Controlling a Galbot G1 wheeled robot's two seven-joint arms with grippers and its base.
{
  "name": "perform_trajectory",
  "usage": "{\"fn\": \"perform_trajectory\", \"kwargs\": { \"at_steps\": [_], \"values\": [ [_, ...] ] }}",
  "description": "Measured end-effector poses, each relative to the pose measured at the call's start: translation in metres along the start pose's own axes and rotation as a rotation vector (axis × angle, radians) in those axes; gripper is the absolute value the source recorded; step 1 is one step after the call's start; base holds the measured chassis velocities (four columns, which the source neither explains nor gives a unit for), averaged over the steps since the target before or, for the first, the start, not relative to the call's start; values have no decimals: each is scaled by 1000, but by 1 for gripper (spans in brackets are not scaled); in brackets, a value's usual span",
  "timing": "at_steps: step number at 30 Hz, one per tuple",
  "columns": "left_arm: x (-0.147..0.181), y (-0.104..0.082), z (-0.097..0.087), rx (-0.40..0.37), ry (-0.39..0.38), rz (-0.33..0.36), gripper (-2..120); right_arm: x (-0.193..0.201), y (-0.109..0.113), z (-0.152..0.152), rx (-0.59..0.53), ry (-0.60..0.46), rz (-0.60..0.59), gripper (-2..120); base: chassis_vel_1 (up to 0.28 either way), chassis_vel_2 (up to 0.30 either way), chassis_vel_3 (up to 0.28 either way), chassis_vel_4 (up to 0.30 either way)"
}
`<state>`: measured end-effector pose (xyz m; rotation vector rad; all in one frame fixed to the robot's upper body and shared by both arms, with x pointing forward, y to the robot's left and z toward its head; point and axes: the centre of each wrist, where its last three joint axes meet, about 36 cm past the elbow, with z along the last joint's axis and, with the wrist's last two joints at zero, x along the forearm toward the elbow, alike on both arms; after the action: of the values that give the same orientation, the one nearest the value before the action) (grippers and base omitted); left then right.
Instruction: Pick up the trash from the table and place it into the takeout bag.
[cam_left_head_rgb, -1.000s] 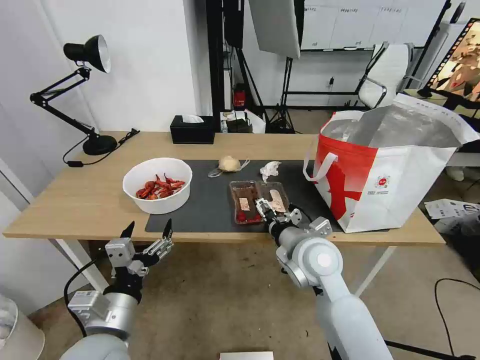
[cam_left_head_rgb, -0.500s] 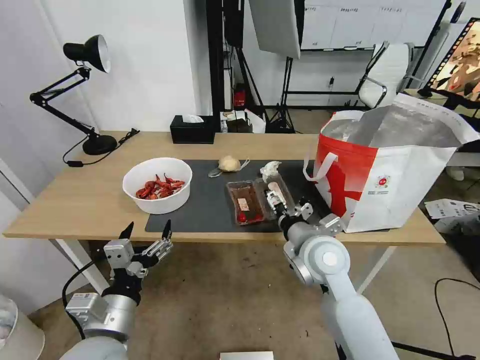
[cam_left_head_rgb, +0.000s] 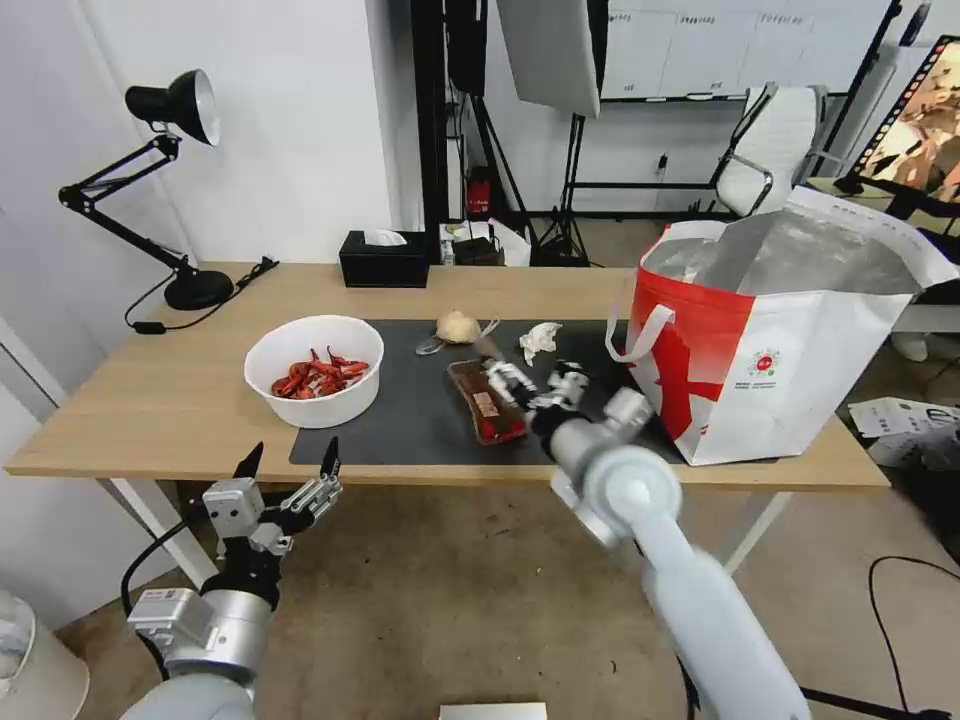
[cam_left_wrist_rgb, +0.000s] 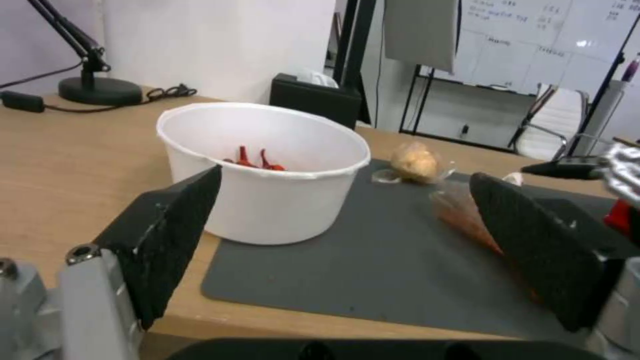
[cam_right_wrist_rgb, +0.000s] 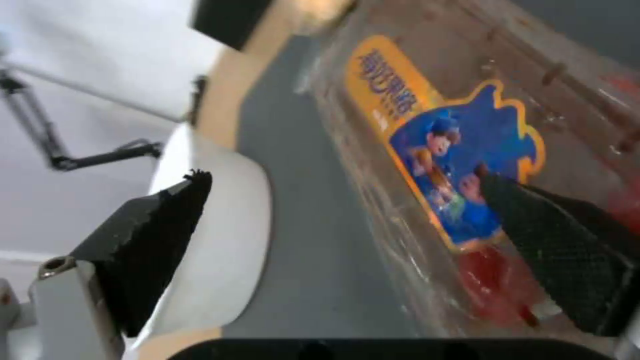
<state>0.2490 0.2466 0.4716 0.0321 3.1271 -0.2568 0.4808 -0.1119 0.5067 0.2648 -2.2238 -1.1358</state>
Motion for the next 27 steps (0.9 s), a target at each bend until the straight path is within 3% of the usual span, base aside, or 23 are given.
{"fn": "perform_trajectory", "kwargs": {
  "at_steps": [4,9,10,11,12,13,14,16,17,19,21,24,27],
  "values": [
    [1,2,0,-6,2,-7,100,-3,11,-5,-42,17,38,100,0,0,0,0],
    [1,4,-1,-4,0,-8,100,7,21,-26,18,-52,-117,100,0,0,0,0],
    [0,3,-2,-4,-4,-5,100,8,27,-36,114,-96,-153,100,0,0,0,0],
    [0,3,-2,-4,-4,-5,100,8,27,-36,114,-96,-153,100,0,0,0,0],
    [-2,3,-2,-4,-8,1,100,5,30,-43,231,-141,-167,100,0,0,0,0],
    [-5,3,-3,-2,-10,10,100,-7,29,-55,467,-202,-172,96,0,0,0,0],
    [-5,3,-3,-2,-10,10,100,-7,29,-55,467,-202,-172,96,0,0,0,0],
    [-7,3,-5,7,-8,25,100,-26,22,-71,742,-184,-213,88,0,0,0,0],
    [-7,3,-5,7,-8,25,100,-26,22,-71,742,-184,-213,88,0,0,0,0],
    [-8,2,-7,17,-7,31,100,-49,12,-90,956,-102,-259,76,0,0,0,0],
    [-8,2,-8,20,-6,32,100,-55,10,-95,1011,-79,-266,75,0,0,0,0],
    [-9,2,-5,37,6,32,100,-78,11,-113,1205,-23,-265,58,0,0,0,0],
    [-9,-1,-3,61,22,31,100,-90,6,-117,1290,-2,-263,49,0,0,0,0]
  ]
}}
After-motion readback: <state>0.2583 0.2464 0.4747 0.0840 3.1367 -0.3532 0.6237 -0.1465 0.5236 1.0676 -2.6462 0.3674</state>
